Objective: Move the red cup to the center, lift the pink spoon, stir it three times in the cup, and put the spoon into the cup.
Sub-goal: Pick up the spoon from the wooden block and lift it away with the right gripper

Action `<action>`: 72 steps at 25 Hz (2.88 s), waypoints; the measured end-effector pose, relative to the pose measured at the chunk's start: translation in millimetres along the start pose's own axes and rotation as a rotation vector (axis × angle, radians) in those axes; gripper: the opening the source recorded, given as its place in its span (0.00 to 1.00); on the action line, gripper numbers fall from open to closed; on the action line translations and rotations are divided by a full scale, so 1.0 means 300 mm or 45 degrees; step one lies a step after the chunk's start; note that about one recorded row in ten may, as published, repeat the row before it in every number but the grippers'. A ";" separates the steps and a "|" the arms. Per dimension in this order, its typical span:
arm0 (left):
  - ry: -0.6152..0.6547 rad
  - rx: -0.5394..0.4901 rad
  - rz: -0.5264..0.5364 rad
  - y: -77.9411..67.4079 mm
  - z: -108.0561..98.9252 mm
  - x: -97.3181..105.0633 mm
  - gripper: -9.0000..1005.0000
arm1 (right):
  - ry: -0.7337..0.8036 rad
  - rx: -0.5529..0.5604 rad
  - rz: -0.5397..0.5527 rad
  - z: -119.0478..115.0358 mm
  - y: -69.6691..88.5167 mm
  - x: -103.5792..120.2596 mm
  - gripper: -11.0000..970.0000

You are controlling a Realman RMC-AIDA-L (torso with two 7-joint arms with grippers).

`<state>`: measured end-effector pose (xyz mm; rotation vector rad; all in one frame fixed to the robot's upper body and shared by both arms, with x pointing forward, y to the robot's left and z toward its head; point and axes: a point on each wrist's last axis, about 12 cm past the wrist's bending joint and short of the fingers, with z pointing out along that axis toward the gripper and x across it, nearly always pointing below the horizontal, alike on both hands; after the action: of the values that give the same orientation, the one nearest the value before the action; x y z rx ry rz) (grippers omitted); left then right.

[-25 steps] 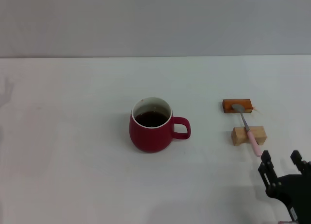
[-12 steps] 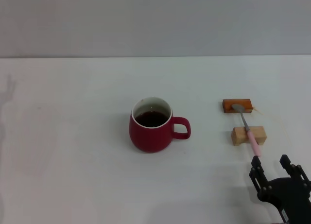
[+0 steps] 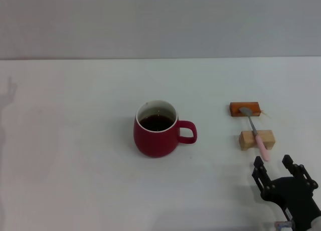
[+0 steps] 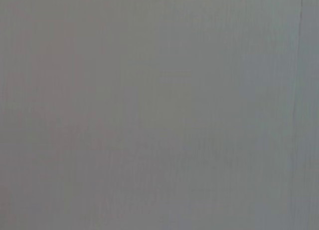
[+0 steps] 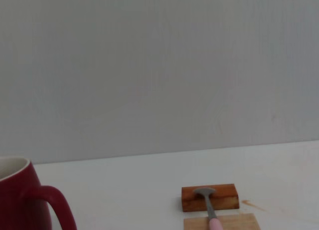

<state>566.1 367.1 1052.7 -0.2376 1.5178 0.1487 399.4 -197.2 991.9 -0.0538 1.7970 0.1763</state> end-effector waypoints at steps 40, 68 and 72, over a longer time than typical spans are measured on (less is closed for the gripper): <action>-0.039 -0.018 -0.015 -0.032 0.049 -0.035 0.84 | 0.048 -0.050 -0.053 0.138 -0.042 -0.040 0.68; -0.036 -0.018 -0.011 -0.029 0.041 -0.029 0.83 | 0.057 -0.042 -0.041 0.116 -0.033 -0.025 0.61; -0.036 -0.024 -0.011 -0.022 0.034 -0.026 0.83 | 0.055 -0.044 -0.040 0.116 -0.031 -0.026 0.56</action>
<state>577.1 363.5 1061.1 -0.2558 1.4880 0.1590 435.9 -201.8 991.0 -0.1110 1.8350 0.1849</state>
